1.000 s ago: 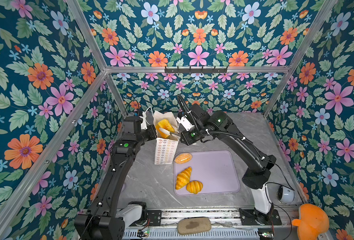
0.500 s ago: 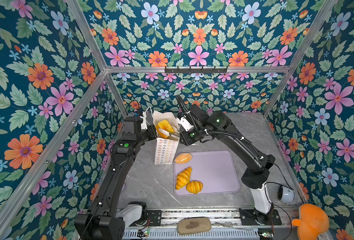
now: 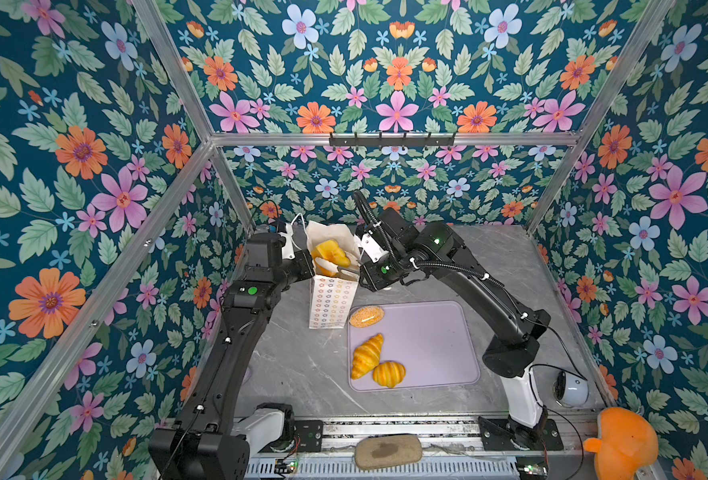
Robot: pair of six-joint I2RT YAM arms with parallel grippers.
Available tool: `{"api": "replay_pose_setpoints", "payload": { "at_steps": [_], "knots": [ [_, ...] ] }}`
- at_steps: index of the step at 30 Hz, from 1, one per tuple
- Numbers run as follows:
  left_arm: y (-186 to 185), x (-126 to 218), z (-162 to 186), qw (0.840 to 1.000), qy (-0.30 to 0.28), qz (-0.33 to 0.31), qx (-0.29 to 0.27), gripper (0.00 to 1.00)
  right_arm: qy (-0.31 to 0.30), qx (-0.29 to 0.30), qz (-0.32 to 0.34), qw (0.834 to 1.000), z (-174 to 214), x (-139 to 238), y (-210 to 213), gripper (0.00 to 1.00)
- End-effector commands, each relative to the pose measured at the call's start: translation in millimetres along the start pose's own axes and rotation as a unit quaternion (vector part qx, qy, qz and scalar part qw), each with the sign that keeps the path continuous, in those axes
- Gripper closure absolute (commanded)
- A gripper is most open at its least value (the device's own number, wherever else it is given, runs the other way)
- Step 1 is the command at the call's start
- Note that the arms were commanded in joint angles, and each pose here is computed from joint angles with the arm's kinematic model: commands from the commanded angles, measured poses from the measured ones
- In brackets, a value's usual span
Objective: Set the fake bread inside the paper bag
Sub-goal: 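Lower the toast slice into the bag held open by the left gripper, then open the tongs to release the toast slice and withdraw from the bag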
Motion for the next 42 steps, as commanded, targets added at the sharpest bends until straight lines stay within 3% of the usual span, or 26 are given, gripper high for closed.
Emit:
{"api": "replay_pose_setpoints", "payload": {
  "at_steps": [1,24,36,42],
  "knots": [
    [0.4,4.5,-7.1,1.000,-0.016,-0.012,-0.009,1.00,-0.007,0.002,0.009,1.000,1.1,10.6,-1.1,0.59],
    [-0.1,6.8,-8.8,1.000,-0.016,-0.016,-0.014,1.00,-0.019,0.011,-0.011,1.000,0.8,27.5,6.9,0.58],
    [-0.3,4.0,-8.4,1.000,-0.013,-0.013,-0.012,1.00,-0.089,0.048,-0.120,0.988,-1.0,94.3,40.9,0.58],
    [0.6,3.4,-8.1,1.000,-0.014,-0.015,-0.012,1.00,-0.119,0.058,-0.124,0.983,10.0,131.2,38.8,0.59]
  ]
}}
Point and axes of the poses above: each gripper's point midway between its finger pads, its own x axis back along the fingers, its own y axis along the line the jaws close on, z = x × y, the point moved 6 cm from there along x, back along the fingers, and after that the axes turned 1 degree about -x, right-handed, at the moved point
